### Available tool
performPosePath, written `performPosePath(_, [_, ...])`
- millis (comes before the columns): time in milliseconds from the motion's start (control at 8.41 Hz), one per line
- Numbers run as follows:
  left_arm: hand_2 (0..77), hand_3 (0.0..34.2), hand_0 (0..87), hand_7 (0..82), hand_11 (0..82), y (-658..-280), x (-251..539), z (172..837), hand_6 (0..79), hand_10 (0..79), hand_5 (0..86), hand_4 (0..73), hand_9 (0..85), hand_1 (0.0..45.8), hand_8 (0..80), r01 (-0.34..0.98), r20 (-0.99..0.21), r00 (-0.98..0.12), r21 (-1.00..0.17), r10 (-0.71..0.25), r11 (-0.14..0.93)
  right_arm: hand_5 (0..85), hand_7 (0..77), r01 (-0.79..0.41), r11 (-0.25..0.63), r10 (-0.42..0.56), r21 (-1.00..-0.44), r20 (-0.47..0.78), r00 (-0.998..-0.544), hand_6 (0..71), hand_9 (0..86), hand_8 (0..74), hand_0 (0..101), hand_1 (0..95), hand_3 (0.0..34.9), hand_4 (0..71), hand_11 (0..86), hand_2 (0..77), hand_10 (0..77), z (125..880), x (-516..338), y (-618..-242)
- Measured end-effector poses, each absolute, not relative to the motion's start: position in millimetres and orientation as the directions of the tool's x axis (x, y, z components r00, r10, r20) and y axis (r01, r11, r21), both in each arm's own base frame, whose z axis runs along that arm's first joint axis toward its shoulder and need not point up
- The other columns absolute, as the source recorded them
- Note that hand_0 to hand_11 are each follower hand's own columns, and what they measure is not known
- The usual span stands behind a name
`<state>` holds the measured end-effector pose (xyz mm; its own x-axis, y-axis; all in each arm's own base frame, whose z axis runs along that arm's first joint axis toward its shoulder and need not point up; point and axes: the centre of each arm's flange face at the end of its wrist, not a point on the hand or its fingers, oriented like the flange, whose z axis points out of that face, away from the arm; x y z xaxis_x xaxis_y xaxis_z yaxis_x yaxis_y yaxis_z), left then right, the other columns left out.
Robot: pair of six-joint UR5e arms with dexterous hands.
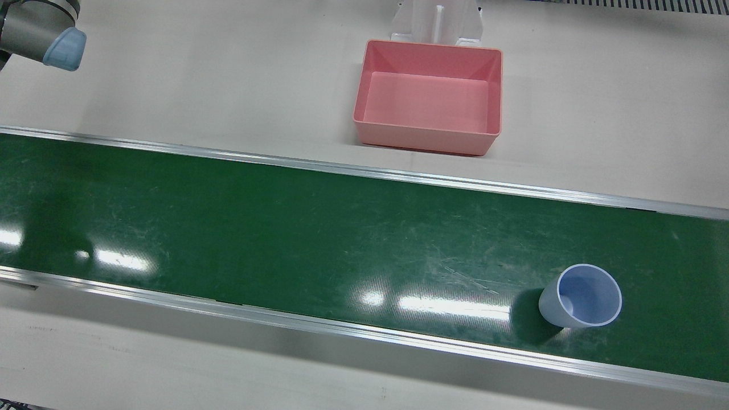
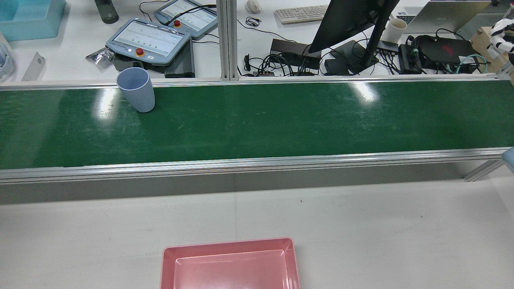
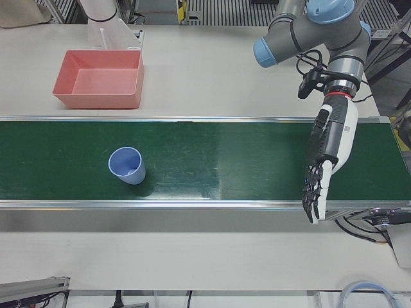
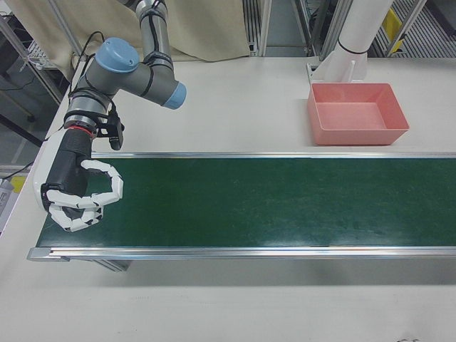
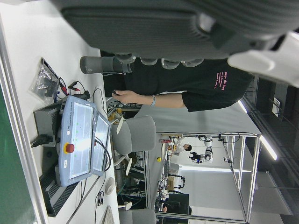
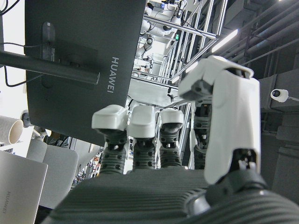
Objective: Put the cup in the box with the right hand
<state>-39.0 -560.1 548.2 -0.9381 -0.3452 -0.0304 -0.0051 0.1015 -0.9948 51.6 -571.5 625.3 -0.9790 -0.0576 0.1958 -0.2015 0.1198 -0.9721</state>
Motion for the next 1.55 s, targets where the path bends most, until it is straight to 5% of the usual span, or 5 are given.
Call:
performPosePath(594, [1.6,0.0,0.0,0.0,0.0,-560.0,-39.0,548.1,0.0,0.0,0.5,1.1,0.0,0.5,0.0,-0.005,-0.03,-0.938,-0.995,-0.345,0.102,19.6,70.4,-0.204,0.129,-0.055,-0.97,0.198,-0.979,46.4,69.8,69.8,61,28.9,0.0,51.3,70.4,49.6,48.5,621.4,51.3,-571.9])
performPosePath(832, [1.6,0.0,0.0,0.0,0.0,-560.0,-39.0,548.0,0.0,0.0,0.5,1.1,0.0,0.5,0.0,-0.005,-0.03,-0.938,-0.995,-0.345,0.101,19.6,70.4,-0.208,0.141,-0.048,-0.968,0.203,-0.978,27.3,69.8,57.3,63,17.5,0.0,51.3,52.4,27.8,33.3,615.9,48.1,-573.0])
performPosePath(1189, [1.6,0.0,0.0,0.0,0.0,-560.0,-39.3,548.0,0.0,0.0,0.5,1.1,0.0,0.5,0.0,-0.005,-0.031,-0.938,-0.995,-0.345,0.102,5.5,37.6,-0.209,0.163,-0.04,-0.964,0.206,-0.978,2.7,41.5,22.9,62,32.2,0.0,37.1,17.5,12.5,0.5,605.4,42.3,-573.9])
performPosePath(1308, [1.6,0.0,0.0,0.0,0.0,-560.0,-39.2,547.9,0.0,0.0,0.0,1.1,0.0,0.5,0.0,-0.005,-0.031,-0.938,-0.995,-0.345,0.102,7.1,2.2,-0.207,0.173,-0.029,-0.963,0.205,-0.978,2.2,30.5,8.2,62,28.4,0.0,17.5,1.1,16.9,0.0,601.6,35.3,-574.3])
performPosePath(1545, [1.6,0.0,0.0,0.0,0.0,-560.1,-39.1,547.9,0.0,0.0,0.5,1.1,0.0,0.5,0.0,-0.005,-0.03,-0.938,-0.995,-0.345,0.102,7.1,7.1,-0.197,0.196,0.005,-0.961,0.201,-0.979,2.2,1.1,0.5,60,21.3,0.0,8.7,1.1,8.7,0.0,593.1,13.2,-575.2])
